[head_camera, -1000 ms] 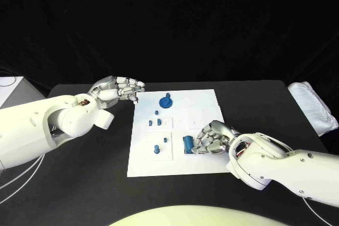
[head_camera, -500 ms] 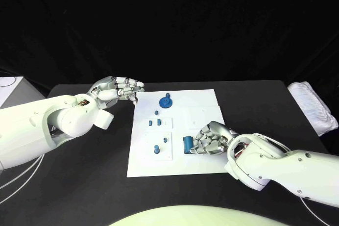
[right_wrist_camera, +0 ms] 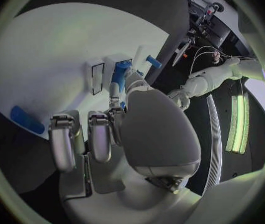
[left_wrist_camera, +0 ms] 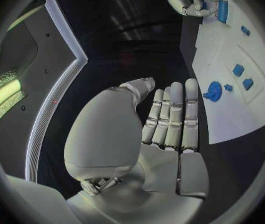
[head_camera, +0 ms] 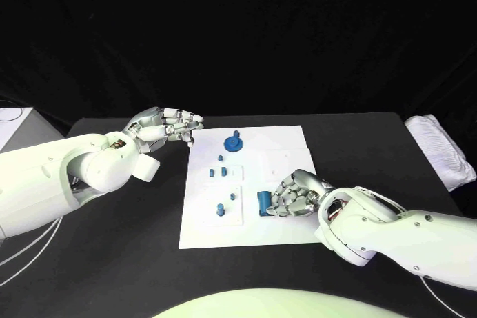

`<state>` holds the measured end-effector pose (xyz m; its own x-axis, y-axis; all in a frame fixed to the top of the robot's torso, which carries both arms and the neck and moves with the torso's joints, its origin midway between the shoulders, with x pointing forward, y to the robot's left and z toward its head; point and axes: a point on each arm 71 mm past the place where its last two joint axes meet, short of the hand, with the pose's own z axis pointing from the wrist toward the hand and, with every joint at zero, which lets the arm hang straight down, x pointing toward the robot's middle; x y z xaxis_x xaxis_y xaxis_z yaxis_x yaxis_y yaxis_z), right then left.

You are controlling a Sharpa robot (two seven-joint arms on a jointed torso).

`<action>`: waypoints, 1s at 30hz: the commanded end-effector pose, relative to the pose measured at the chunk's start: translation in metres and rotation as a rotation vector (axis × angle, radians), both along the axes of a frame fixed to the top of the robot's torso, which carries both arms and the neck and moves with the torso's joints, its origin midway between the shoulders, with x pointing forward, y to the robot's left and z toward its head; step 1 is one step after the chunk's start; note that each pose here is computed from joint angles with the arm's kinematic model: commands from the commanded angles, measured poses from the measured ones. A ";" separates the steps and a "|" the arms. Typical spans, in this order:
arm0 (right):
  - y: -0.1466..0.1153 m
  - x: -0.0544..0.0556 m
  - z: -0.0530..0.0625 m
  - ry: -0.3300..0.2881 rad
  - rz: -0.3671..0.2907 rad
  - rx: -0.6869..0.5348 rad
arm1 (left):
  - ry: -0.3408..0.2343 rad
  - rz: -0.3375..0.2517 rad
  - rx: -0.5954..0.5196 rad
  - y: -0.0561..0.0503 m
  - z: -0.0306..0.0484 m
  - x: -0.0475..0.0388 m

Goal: Assemble the parts on the task board

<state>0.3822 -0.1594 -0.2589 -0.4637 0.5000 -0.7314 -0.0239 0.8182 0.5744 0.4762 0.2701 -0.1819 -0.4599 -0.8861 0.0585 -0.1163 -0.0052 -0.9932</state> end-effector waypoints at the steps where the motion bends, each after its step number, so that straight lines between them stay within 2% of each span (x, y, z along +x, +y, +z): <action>1: 0.001 0.001 0.002 -0.045 0.009 -0.015 | 0.000 -0.016 -0.013 -0.002 0.0004 -0.0006; 9: 0.002 0.002 0.006 -0.114 0.004 -0.014 | -0.001 -0.017 -0.014 -0.003 0.0005 -0.0006; 16: 0.001 0.001 0.006 -0.116 0.006 0.001 | 0.000 -0.017 -0.014 -0.003 0.0004 -0.0006; 21: -0.001 -0.003 0.009 -0.103 -0.003 0.068 | 0.000 -0.017 -0.014 -0.002 0.0004 -0.0006; 26: -0.014 -0.007 0.014 -0.106 -0.041 0.112 | 0.000 -0.016 -0.016 -0.002 0.0004 -0.0004; 30: -0.034 -0.003 0.018 -0.114 -0.080 0.090 | -0.003 -0.015 -0.018 -0.002 0.0006 -0.0003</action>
<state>0.3775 -0.1902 -0.2441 -0.3554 0.5684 -0.7420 -0.0283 0.7869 0.6164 0.4764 0.2701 -0.1821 -0.4604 -0.8857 0.0595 -0.1175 -0.0056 -0.9931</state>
